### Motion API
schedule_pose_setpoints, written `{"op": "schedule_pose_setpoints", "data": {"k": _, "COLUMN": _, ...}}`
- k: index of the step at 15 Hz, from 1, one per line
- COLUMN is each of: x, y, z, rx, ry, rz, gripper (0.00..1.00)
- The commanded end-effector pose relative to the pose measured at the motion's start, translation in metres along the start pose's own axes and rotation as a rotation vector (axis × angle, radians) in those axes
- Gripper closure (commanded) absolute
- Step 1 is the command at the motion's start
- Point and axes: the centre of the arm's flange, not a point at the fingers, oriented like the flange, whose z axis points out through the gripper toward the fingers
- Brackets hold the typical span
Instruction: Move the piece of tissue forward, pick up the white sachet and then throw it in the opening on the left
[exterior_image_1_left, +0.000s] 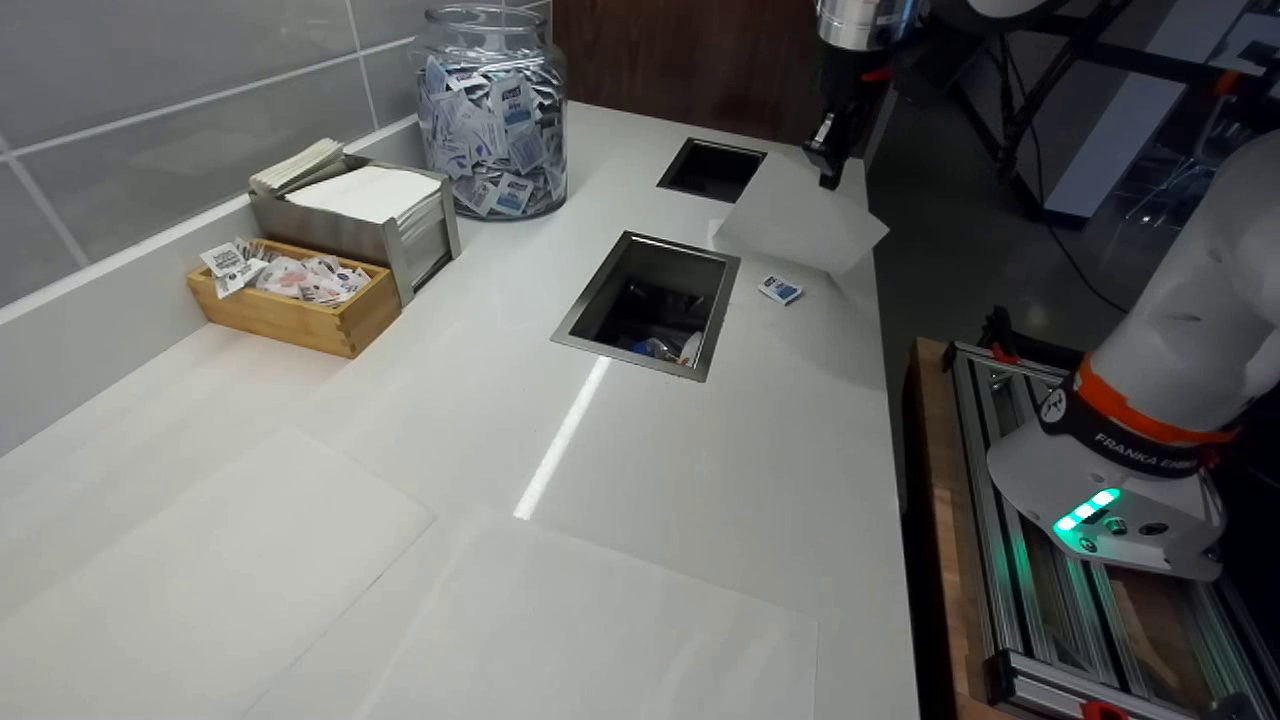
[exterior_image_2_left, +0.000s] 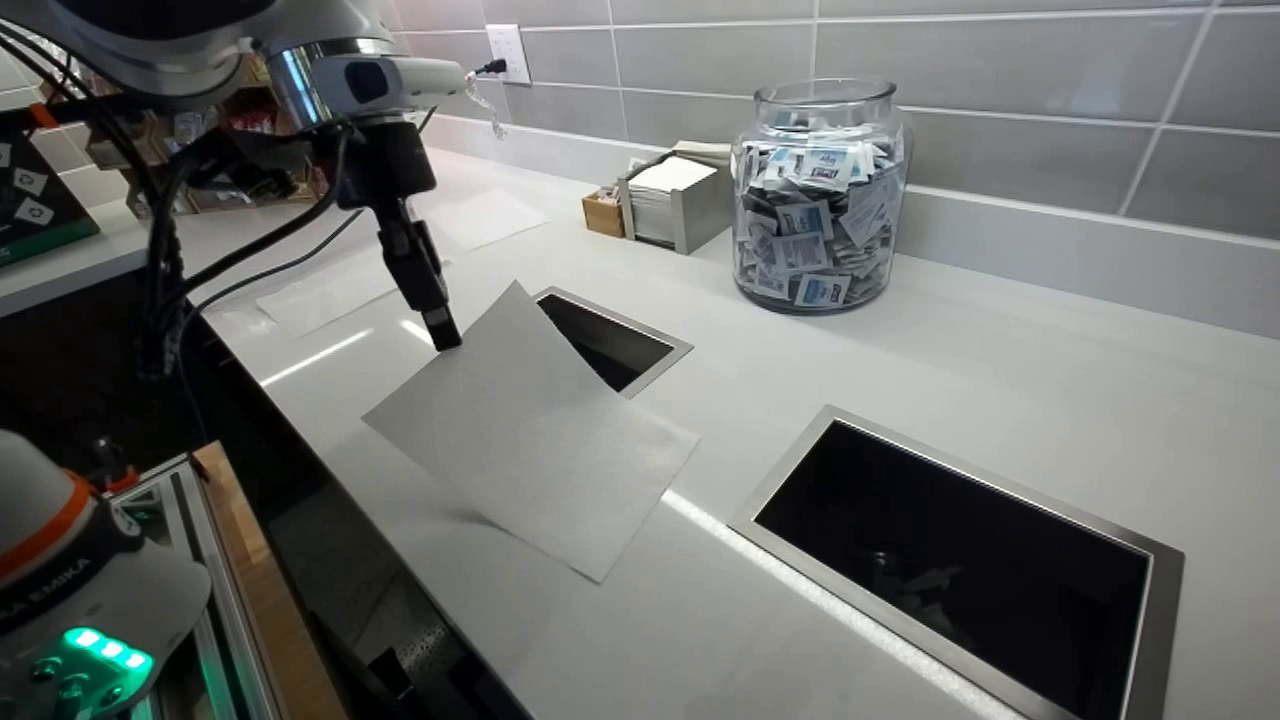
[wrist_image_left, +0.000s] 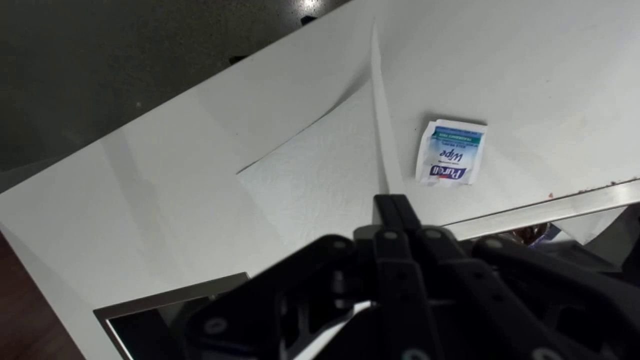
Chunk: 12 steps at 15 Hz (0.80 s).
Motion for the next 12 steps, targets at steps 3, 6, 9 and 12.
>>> {"op": "schedule_pose_setpoints", "data": {"k": 3, "x": 0.0, "y": -0.001, "z": 0.001, "rx": -0.001, "ry": -0.003, "rz": -0.003, "gripper": 0.99}}
{"op": "schedule_pose_setpoints", "data": {"k": 6, "x": 0.001, "y": -0.002, "z": 0.003, "rx": -0.002, "ry": -0.007, "rz": -0.005, "gripper": 1.0}}
{"op": "schedule_pose_setpoints", "data": {"k": 9, "x": 0.011, "y": 0.021, "z": -0.001, "rx": 0.022, "ry": 0.006, "rz": 0.103, "gripper": 1.0}}
{"op": "schedule_pose_setpoints", "data": {"k": 12, "x": 0.025, "y": 0.043, "z": -0.008, "rx": 0.026, "ry": 0.017, "rz": 0.197, "gripper": 1.0}}
